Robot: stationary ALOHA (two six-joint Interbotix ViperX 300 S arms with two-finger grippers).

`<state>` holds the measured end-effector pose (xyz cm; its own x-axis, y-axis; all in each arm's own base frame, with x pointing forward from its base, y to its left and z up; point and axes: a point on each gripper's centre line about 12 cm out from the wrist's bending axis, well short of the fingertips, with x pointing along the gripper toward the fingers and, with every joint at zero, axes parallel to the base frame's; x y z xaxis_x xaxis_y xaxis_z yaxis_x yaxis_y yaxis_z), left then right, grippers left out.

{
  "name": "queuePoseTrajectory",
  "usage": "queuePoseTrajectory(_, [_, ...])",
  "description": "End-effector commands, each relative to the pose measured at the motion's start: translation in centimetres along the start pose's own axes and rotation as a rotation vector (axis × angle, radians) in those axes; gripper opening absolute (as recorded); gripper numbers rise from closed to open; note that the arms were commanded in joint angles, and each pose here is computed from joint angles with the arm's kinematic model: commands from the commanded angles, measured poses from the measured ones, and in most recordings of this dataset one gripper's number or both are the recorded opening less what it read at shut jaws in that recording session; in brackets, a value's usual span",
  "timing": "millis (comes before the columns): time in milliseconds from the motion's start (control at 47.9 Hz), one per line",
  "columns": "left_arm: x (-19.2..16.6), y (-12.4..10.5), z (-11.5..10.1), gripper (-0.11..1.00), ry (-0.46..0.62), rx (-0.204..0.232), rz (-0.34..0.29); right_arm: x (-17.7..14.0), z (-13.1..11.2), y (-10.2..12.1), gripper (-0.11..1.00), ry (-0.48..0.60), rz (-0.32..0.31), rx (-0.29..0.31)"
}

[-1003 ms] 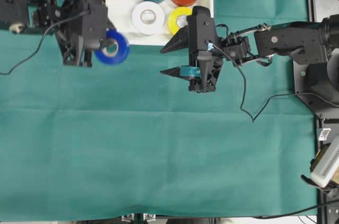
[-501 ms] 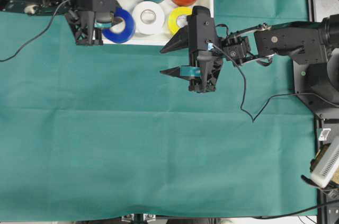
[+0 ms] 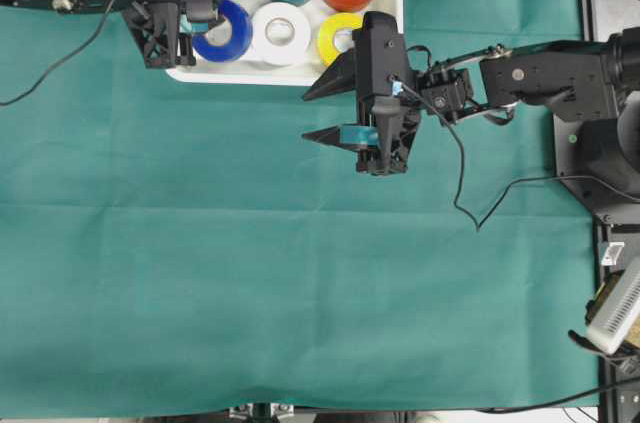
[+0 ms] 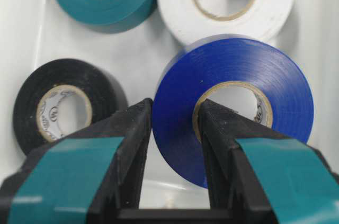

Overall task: Put the tape alternately from left to right into the white case.
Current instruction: 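Carry blue tape with left gripper into tray and release it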

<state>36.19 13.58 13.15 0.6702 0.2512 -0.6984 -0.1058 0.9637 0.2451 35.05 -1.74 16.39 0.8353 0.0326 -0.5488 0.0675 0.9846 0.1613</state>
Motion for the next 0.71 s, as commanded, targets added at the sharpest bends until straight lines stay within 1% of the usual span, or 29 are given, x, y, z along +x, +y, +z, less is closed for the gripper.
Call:
queuePoseTrajectory(0, [-0.9, 0.2, 1.2, -0.02, -0.043, 0.001, 0.011, -0.9, 1.4, 0.5, 0.69, -0.054, 0.015, -0.008])
queuePoseTrajectory(63, [-0.9, 0.1, 1.2, 0.0, -0.042, 0.004, 0.01, -0.9, 1.4, 0.5, 0.69, -0.054, 0.015, -0.008])
queuePoseTrajectory(146, [-1.0, 0.0, 1.1, 0.1, -0.043, 0.011, 0.009, -0.9, 1.4, 0.5, 0.69, -0.054, 0.015, -0.008])
queuePoseTrajectory(230, [-1.1, 0.0, 1.0, 0.3, -0.041, 0.014, 0.008, -0.9, 1.5, 0.5, 0.69, -0.055, 0.015, -0.008])
queuePoseTrajectory(334, [-1.4, -0.1, 1.0, 0.59, -0.042, 0.012, 0.007, -0.9, 1.5, 0.5, 0.69, -0.054, 0.014, -0.008])
queuePoseTrajectory(355, [-1.5, 0.0, 1.1, 0.61, -0.046, 0.012, 0.009, -0.9, 1.5, 0.5, 0.69, -0.054, 0.014, -0.008])
queuePoseTrajectory(522, [-2.5, -0.2, 1.5, 0.5, -0.068, 0.014, 0.01, -0.9, 1.5, 0.5, 0.69, -0.053, 0.013, -0.008])
queuePoseTrajectory(689, [-4.4, -1.4, 2.3, 0.49, -0.114, 0.037, -0.004, -0.9, 1.5, 0.5, 0.69, -0.054, 0.014, -0.008])
